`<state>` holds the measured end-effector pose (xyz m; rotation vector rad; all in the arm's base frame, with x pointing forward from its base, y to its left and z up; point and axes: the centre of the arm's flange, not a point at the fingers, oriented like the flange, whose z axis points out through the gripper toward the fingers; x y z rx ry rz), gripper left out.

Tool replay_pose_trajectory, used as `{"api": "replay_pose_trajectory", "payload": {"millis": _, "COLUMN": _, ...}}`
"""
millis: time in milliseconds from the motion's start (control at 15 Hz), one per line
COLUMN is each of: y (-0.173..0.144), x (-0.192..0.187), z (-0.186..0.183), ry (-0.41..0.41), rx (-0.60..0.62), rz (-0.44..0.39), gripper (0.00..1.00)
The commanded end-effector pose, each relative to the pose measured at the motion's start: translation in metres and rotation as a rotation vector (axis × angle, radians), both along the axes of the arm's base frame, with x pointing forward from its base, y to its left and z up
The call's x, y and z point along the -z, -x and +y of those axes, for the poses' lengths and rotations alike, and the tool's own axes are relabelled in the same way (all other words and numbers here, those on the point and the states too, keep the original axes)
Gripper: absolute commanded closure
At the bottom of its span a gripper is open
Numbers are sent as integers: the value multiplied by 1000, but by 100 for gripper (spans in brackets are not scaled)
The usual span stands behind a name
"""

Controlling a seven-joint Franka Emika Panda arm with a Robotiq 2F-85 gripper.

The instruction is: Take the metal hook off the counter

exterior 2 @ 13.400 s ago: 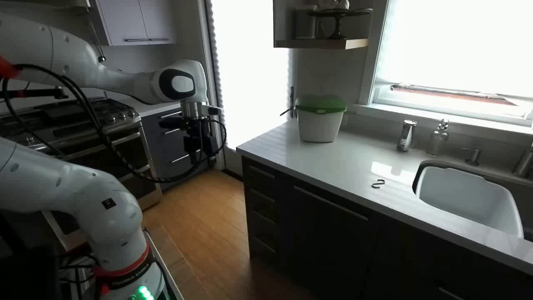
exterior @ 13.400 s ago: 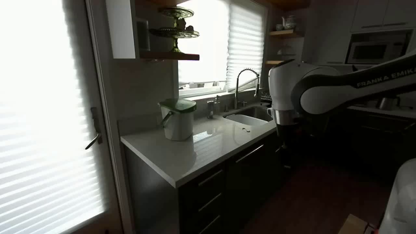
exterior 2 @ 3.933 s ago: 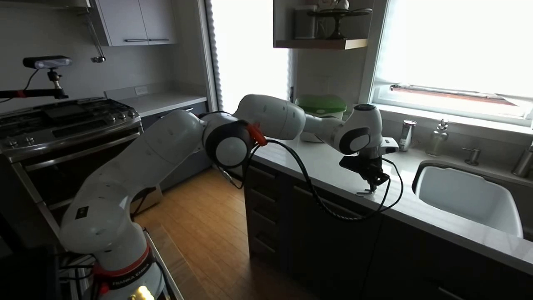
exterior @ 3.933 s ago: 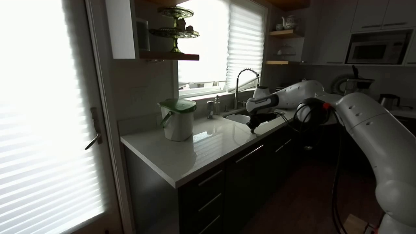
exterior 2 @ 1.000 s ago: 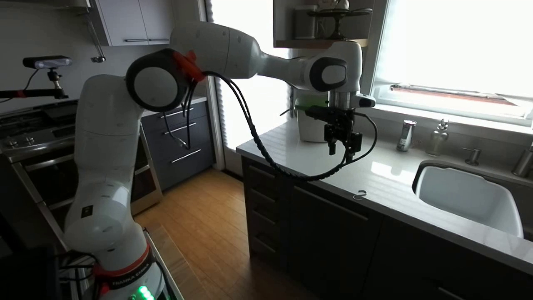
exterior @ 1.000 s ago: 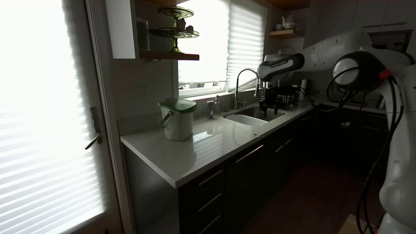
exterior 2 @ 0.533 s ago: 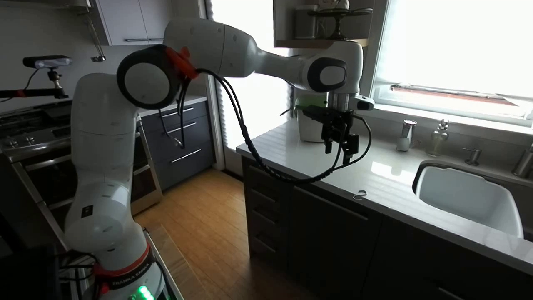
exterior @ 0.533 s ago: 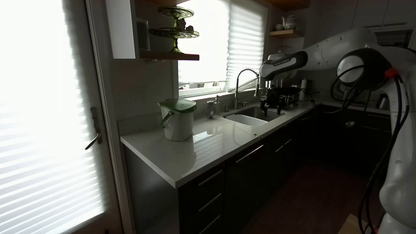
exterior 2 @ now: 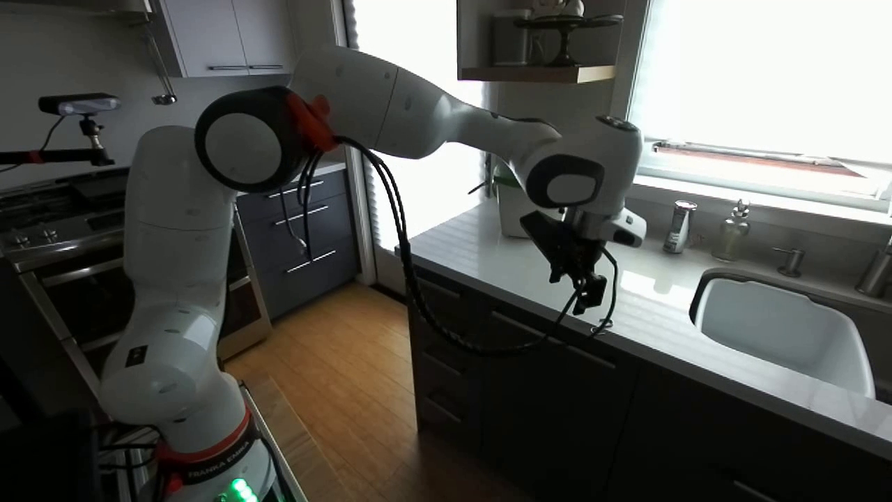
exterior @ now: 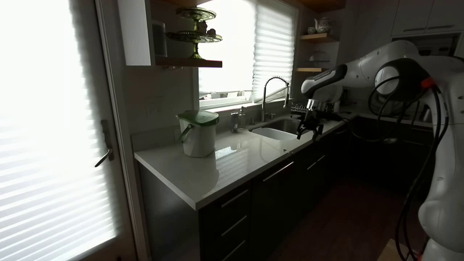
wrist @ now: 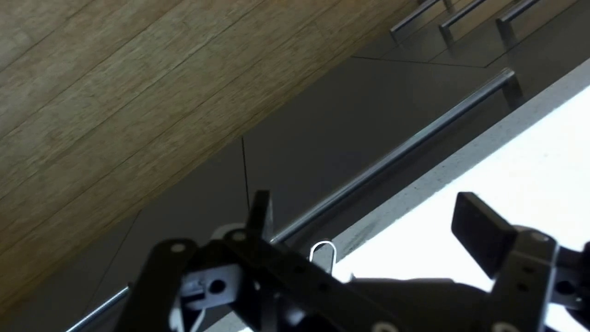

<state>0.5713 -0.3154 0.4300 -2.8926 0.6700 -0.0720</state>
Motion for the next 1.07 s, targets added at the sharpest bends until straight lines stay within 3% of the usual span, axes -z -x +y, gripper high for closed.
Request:
{"api": "replay_pose_trajectory", "payload": {"millis": 0, "y": 44, "x": 57, "z": -37, "ry": -155, "rx": 63, "rz": -114, "gripper": 0}}
{"api": "replay_pose_trajectory", "payload": {"millis": 267, "y": 67, "x": 115, "z": -78, "ry": -309, "rx": 155, "rz": -259, "gripper": 0}}
{"api": "replay_pose_trajectory", "payload": {"millis": 333, "y": 61, "x": 87, "z": -69, "ry": -245, "rx": 142, "rz": -199, "gripper": 0}}
{"api": "replay_pose_trajectory", "payload": {"millis": 800, "y": 57, "x": 88, "z": -69, "ry": -246, "rx": 132, "rz": -212, "gripper": 0}}
{"api": "replay_pose_trajectory", "payload": {"millis": 1000, "y": 40, "x": 111, "z": -81, "ry": -362, "rx": 124, "rz": -296, "gripper": 0}}
